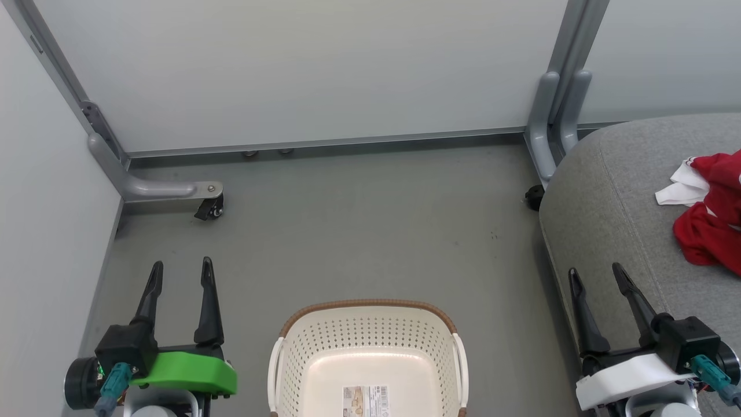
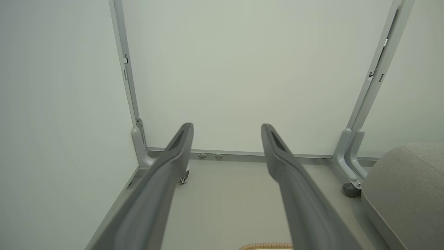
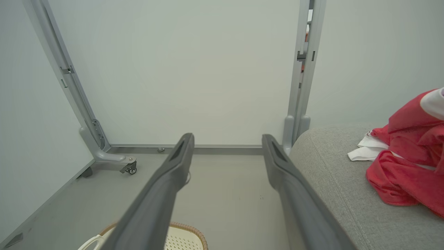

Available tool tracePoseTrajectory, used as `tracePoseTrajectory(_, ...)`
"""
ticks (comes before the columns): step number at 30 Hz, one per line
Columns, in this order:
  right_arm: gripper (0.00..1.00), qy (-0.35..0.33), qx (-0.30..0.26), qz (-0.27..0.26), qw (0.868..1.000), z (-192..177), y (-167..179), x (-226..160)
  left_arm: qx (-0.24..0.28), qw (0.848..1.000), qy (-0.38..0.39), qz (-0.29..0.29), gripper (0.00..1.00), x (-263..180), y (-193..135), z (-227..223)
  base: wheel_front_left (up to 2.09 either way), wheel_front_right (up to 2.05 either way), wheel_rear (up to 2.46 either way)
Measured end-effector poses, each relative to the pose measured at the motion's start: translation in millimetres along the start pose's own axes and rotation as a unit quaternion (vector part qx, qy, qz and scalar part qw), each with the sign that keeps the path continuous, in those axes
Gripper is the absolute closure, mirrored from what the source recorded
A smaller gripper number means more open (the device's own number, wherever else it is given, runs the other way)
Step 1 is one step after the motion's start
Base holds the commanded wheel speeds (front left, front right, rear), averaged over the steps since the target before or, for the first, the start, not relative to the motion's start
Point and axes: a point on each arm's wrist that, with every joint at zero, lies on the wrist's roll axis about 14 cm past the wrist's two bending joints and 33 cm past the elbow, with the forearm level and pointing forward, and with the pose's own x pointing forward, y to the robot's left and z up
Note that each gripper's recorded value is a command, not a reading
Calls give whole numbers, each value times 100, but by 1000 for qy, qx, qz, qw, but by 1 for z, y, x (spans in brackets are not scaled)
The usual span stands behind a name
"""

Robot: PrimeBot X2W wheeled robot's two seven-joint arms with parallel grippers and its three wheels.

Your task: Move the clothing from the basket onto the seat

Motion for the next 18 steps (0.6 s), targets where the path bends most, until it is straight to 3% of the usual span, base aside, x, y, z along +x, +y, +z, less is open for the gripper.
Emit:
tracePoseTrajectory(1,100,0,0,0,1000,0,0,0,0,1000,0,-1,100,0,0,0,0,0,0)
tracePoseTrajectory(7,100,32,17,-9,999,-20,-1,-7,-11,999,38,8,100,-8,2,-23,0,0,0)
tracePoseTrajectory(18,100,46,116,-45,991,-26,-13,-10,-110,992,58,37,100,-8,11,-29,0,0,0)
